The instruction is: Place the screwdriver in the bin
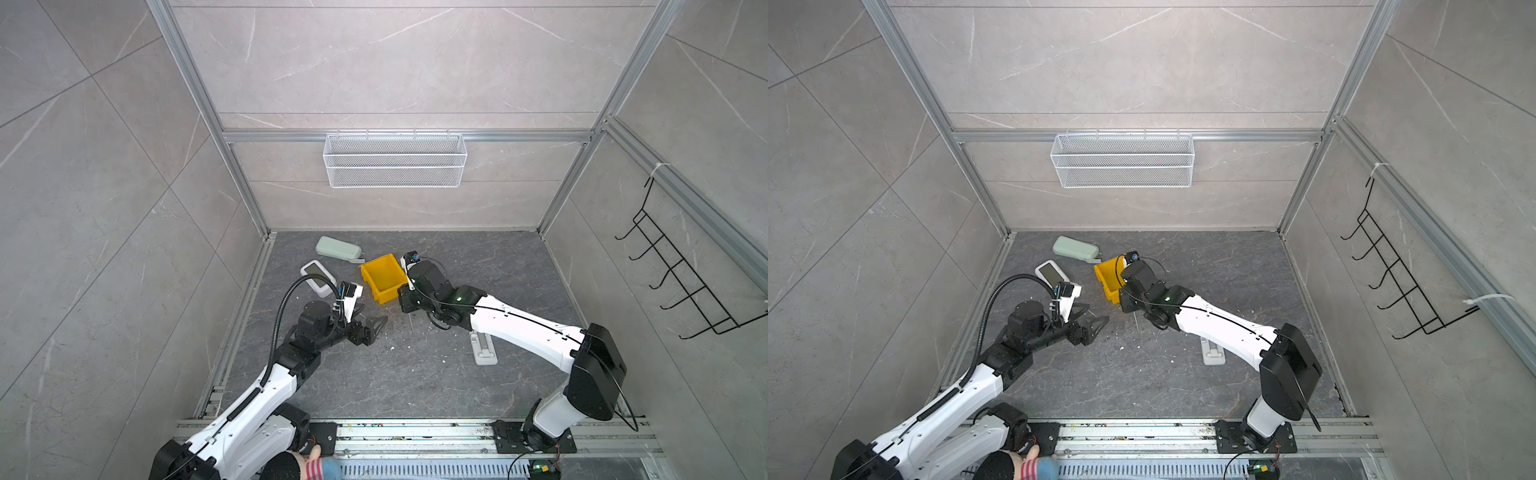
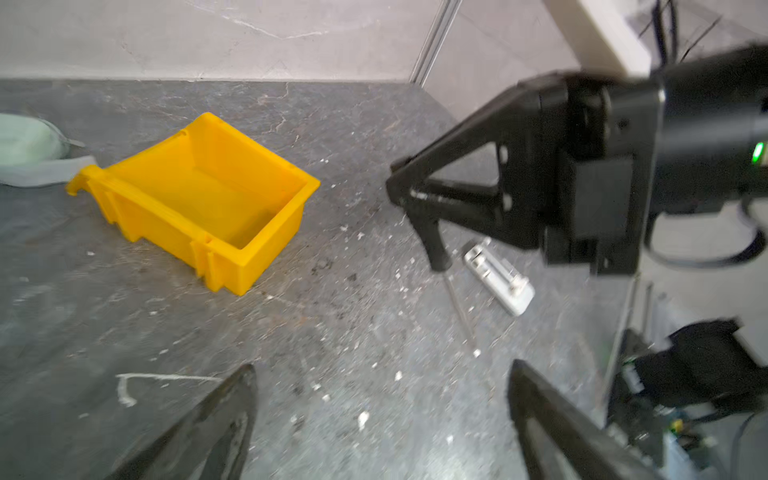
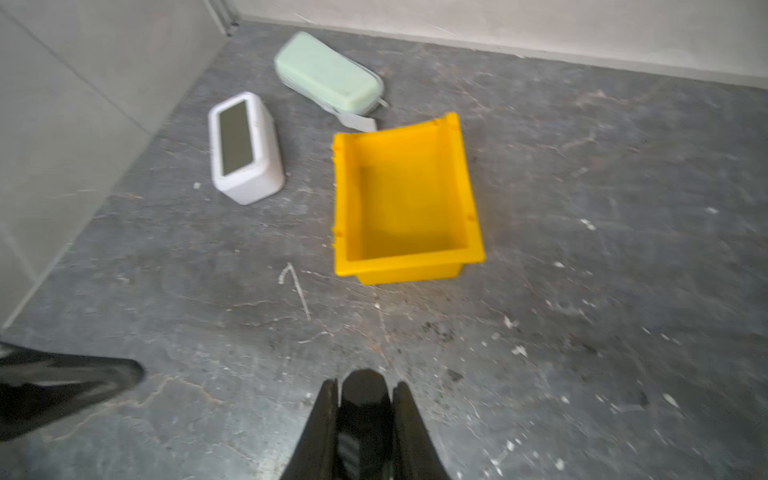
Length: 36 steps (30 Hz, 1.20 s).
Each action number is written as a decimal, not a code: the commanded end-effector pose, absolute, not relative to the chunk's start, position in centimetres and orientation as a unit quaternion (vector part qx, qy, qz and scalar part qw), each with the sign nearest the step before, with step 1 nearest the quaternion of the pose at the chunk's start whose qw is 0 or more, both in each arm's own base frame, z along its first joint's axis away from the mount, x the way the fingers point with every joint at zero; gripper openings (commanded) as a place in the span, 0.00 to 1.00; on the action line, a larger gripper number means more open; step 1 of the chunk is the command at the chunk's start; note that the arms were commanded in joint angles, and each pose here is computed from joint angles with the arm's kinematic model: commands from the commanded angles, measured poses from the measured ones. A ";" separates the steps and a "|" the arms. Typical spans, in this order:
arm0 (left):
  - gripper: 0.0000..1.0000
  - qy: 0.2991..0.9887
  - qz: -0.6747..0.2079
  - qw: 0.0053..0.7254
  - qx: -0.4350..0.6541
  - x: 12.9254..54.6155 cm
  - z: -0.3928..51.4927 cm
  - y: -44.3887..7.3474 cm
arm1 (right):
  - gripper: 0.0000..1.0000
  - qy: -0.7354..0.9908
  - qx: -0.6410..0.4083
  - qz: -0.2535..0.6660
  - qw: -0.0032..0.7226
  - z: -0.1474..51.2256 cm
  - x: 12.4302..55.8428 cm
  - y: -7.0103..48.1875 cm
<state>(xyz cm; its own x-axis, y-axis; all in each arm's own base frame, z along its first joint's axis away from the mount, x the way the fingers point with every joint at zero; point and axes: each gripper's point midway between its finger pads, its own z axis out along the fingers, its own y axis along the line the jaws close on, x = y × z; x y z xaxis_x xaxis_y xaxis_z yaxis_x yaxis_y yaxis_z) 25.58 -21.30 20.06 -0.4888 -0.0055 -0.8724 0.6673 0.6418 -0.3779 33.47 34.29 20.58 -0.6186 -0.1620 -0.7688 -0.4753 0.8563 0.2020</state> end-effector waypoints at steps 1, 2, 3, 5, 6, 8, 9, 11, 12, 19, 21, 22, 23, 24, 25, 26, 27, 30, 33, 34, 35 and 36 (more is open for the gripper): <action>0.80 0.733 -0.451 0.473 0.188 26.1 23.9 -23.2 | 0.00 0.826 -0.222 0.289 0.430 24.6 32.8 37.3; 0.77 0.731 -0.459 0.471 0.182 26.2 23.9 -23.4 | 0.00 0.821 -0.225 0.301 0.429 25.0 32.6 37.7; 0.76 0.728 -0.466 0.470 0.176 26.4 24.1 -23.5 | 0.00 0.817 -0.226 0.311 0.429 25.4 32.4 37.9; 0.74 0.726 -0.470 0.472 0.169 26.7 24.2 -23.6 | 0.00 0.813 -0.221 0.322 0.432 25.9 32.3 38.0; 0.73 0.725 -0.471 0.474 0.167 26.9 24.3 -23.6 | 0.00 0.810 -0.218 0.328 0.435 26.2 32.3 38.0; 0.70 0.725 -0.471 0.474 0.169 27.1 24.4 -23.8 | 0.00 0.803 -0.212 0.340 0.441 26.8 32.2 38.0; 0.68 0.727 -0.471 0.471 0.168 27.2 24.3 -23.8 | 0.00 0.800 -0.210 0.345 0.443 27.0 32.1 38.1; 0.64 0.730 -0.472 0.464 0.170 27.3 24.1 -24.0 | 0.00 0.796 -0.207 0.353 0.445 27.4 32.1 38.0; 0.60 0.730 -0.474 0.462 0.172 27.3 24.1 -24.1 | 0.00 0.795 -0.208 0.357 0.445 27.5 32.0 38.2; 0.43 0.737 -0.474 0.449 0.172 27.1 23.4 -24.2 | 0.00 0.784 -0.218 0.376 0.443 28.0 31.5 38.7; 0.42 0.738 -0.474 0.449 0.171 27.1 23.3 -24.2 | 0.00 0.782 -0.221 0.381 0.441 28.0 31.4 38.8; 0.42 0.738 -0.474 0.450 0.171 27.1 23.3 -24.2 | 0.00 0.782 -0.223 0.383 0.438 27.9 31.3 38.9; 0.41 0.737 -0.473 0.452 0.171 27.2 23.4 -24.2 | 0.00 0.782 -0.224 0.385 0.437 27.9 31.2 38.9; 0.39 0.737 -0.471 0.453 0.169 27.3 23.5 -24.1 | 0.00 0.782 -0.225 0.385 0.436 27.9 31.2 38.9; 0.37 0.738 -0.470 0.454 0.168 27.3 23.4 -24.1 | 0.00 0.782 -0.224 0.385 0.437 27.9 31.3 38.9; 0.34 0.738 -0.469 0.456 0.167 27.4 23.4 -24.1 | 0.00 0.783 -0.225 0.384 0.434 27.8 31.2 38.9; 0.31 0.738 -0.468 0.457 0.165 27.5 23.5 -24.0 | 0.00 0.783 -0.225 0.384 0.433 27.7 31.2 38.9; 0.22 0.738 -0.468 0.459 0.162 27.7 23.6 -24.0 | 0.00 0.785 -0.226 0.385 0.430 27.5 31.2 38.8; 0.13 0.737 -0.468 0.459 0.163 27.7 23.6 -24.0 | 0.00 0.786 -0.229 0.384 0.426 27.3 31.1 38.9; 0.09 0.737 -0.467 0.460 0.164 27.7 23.6 -24.0 | 0.00 0.787 -0.230 0.383 0.425 27.3 31.1 38.9; 0.05 0.737 -0.467 0.461 0.164 27.7 23.6 -24.0 | 0.00 0.787 -0.231 0.382 0.424 27.2 31.1 38.8; 0.02 0.737 -0.467 0.461 0.165 27.7 23.6 -24.0 | 0.00 0.788 -0.232 0.381 0.424 27.2 31.1 38.8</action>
<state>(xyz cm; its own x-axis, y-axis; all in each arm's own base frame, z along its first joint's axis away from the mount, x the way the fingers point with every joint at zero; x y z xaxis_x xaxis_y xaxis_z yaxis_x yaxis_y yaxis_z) 27.02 -23.74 20.94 -0.5870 -0.1579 -0.7940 0.6306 0.5259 -0.5708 31.79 38.86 26.29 -0.5329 -0.0515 -0.8446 -0.6758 0.6266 0.3882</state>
